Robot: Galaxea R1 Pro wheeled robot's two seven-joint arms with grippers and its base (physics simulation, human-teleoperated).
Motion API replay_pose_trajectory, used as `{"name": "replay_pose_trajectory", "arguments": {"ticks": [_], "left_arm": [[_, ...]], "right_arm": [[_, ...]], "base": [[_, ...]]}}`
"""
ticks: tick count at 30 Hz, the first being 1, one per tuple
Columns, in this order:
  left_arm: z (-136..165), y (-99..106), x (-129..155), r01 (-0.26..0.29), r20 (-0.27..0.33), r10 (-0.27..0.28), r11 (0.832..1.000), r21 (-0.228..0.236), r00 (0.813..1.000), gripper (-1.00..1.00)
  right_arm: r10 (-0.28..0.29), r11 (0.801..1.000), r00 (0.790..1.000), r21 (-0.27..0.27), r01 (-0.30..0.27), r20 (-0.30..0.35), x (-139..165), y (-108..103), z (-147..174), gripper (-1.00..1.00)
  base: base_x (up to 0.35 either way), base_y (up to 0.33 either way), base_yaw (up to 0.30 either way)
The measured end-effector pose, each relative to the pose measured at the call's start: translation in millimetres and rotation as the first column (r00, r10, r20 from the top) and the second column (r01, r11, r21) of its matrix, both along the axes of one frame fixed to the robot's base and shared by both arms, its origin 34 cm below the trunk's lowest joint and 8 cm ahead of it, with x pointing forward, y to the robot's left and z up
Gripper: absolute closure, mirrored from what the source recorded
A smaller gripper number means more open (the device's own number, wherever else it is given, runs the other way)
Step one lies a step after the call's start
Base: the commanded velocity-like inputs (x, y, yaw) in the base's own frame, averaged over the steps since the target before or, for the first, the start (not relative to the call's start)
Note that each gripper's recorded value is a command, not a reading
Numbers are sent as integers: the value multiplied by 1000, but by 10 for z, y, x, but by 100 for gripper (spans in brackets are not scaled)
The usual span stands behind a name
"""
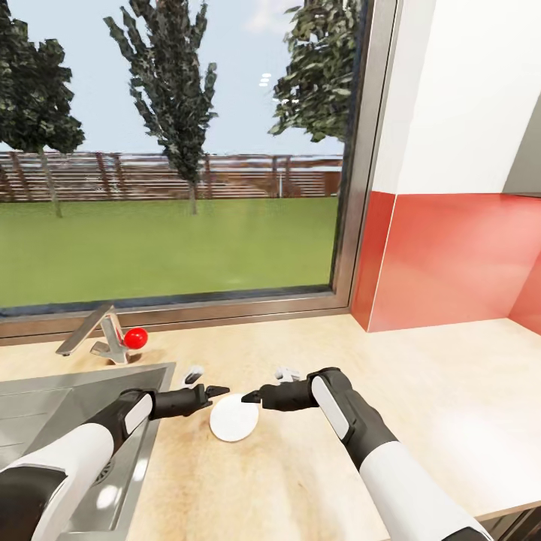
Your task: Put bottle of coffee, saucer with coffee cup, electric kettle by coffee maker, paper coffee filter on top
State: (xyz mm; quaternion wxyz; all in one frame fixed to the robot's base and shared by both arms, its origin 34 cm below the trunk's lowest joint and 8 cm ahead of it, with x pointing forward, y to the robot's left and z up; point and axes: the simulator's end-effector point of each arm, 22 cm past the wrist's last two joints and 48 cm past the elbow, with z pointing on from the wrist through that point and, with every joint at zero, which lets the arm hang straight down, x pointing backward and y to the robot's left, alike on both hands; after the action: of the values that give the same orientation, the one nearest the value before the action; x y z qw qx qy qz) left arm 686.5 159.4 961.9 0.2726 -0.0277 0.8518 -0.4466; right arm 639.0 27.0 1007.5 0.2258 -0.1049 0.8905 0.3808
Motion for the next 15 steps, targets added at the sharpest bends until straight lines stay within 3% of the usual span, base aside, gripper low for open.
{"name": "replay_pose_trajectory", "arguments": {"ticks": [4,15], "left_arm": [[2,-8,0,0,0,0,1000,-2,1000,-100],[12,2,11,-12,-1,12,1000,-13,1000,-100]], "right_arm": [[0,1000,999,-10,0,-43,-71,-12,-165,-100],[-1,1000,999,-11,0,-50,-82,-14,-189,-100]], "base": [[2,0,0],[17,0,0]]}}
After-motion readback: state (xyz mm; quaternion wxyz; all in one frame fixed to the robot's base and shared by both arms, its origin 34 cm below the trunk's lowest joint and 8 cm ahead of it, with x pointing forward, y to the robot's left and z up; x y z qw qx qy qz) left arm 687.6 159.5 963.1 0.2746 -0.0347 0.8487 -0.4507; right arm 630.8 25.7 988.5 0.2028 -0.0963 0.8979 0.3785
